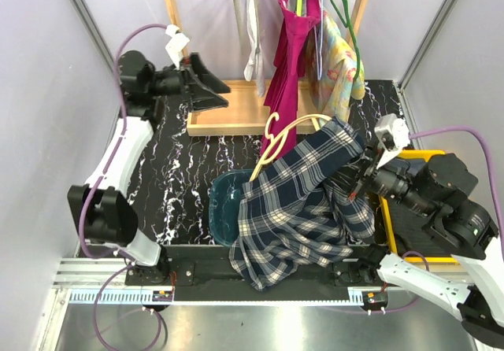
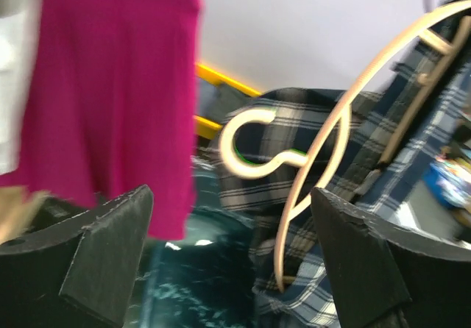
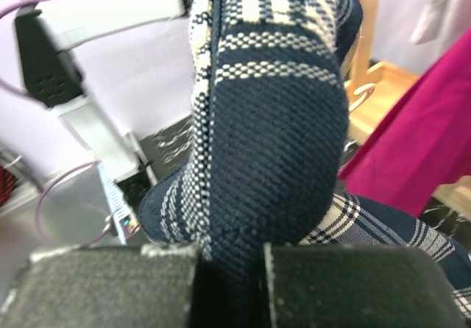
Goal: Remove the skirt from the hanger
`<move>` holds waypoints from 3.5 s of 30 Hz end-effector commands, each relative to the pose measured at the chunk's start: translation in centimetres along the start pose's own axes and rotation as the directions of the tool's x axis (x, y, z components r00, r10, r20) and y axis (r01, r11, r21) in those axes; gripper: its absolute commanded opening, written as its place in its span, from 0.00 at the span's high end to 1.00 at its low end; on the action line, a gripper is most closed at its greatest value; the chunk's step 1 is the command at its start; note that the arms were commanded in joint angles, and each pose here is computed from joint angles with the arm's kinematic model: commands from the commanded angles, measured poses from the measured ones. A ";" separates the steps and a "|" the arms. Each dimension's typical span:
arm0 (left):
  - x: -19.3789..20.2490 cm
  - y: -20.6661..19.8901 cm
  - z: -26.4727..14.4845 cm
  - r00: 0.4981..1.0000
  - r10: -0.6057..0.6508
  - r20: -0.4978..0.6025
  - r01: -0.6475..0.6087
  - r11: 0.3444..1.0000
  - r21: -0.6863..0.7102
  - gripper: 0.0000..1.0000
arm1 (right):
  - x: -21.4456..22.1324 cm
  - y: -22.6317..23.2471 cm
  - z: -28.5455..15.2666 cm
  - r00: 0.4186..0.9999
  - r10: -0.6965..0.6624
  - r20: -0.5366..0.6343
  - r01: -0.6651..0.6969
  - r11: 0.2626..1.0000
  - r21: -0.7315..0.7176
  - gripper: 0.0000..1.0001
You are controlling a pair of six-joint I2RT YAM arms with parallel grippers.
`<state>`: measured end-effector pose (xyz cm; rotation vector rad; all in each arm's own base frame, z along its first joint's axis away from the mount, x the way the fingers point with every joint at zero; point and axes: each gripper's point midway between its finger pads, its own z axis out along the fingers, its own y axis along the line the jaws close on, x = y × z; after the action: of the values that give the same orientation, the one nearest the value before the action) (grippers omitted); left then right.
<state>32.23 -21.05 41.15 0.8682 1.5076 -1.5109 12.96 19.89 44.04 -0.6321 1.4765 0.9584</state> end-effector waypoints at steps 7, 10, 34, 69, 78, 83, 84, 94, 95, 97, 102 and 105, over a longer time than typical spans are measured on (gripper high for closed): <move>5.9 -8.5 0.6 0.978 -0.008 -0.208 0.077 0.942 0.326 0.10 | -4.2 4.2 1.8 0.999 0.040 0.003 -0.039 0.977 -0.208 1.00; 7.8 -8.8 0.6 0.978 -0.020 -0.208 0.091 0.937 0.338 0.11 | -5.7 5.3 1.7 0.999 0.045 0.018 -0.039 0.966 -0.254 1.00; 6.8 -14.0 3.2 0.968 0.076 -0.240 0.049 0.878 0.476 0.10 | -7.5 6.4 2.8 0.999 0.003 0.036 0.009 0.948 -0.319 1.00; 1.8 -4.2 0.7 0.996 0.022 -0.088 -0.010 0.991 0.135 0.01 | -7.3 4.0 3.6 0.994 -0.067 0.091 0.085 0.974 -0.210 1.00; 8.1 -0.4 -1.8 0.937 -0.330 -0.111 0.338 0.939 0.058 0.02 | -16.0 9.7 2.3 0.972 -0.029 0.233 0.130 0.894 -0.430 1.00; 6.1 -2.7 -0.3 0.958 -0.268 -0.101 0.277 0.957 0.091 0.02 | -16.5 10.5 2.3 0.974 -0.012 0.227 0.121 0.873 -0.472 1.00; 5.4 -3.5 -0.1 0.966 -0.241 -0.095 0.250 0.963 0.098 0.02 | -16.5 10.4 2.3 0.973 -0.017 0.229 0.126 0.874 -0.469 1.00; 1.8 -9.6 2.6 0.988 -0.121 -0.098 0.139 0.968 0.209 0.01 | -14.1 9.4 3.9 0.987 -0.055 0.152 0.119 0.884 -0.453 1.00; 2.2 -10.0 2.9 0.988 -0.112 -0.111 0.134 0.965 0.225 0.01 | -14.1 9.3 4.0 0.986 -0.067 0.154 0.130 0.885 -0.447 1.00; 2.5 -9.8 2.9 0.989 -0.098 -0.109 0.121 0.966 0.228 0.01 | -13.8 8.6 4.2 0.989 -0.069 0.133 0.118 0.905 -0.410 1.00; 1.6 -5.7 1.3 0.995 -0.098 -0.018 0.099 0.985 0.138 0.01 | -13.2 3.3 2.6 0.978 -0.131 0.165 0.148 0.984 -0.096 1.00; 3.1 -3.4 0.9 0.989 -0.142 -0.030 0.145 0.983 0.114 0.01 | -14.5 -1.1 0.0 0.943 -0.193 0.270 0.147 0.973 0.181 1.00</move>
<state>25.79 -22.80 41.86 0.9082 1.5420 -1.7416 13.71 24.90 53.57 -0.8191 1.3559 1.0539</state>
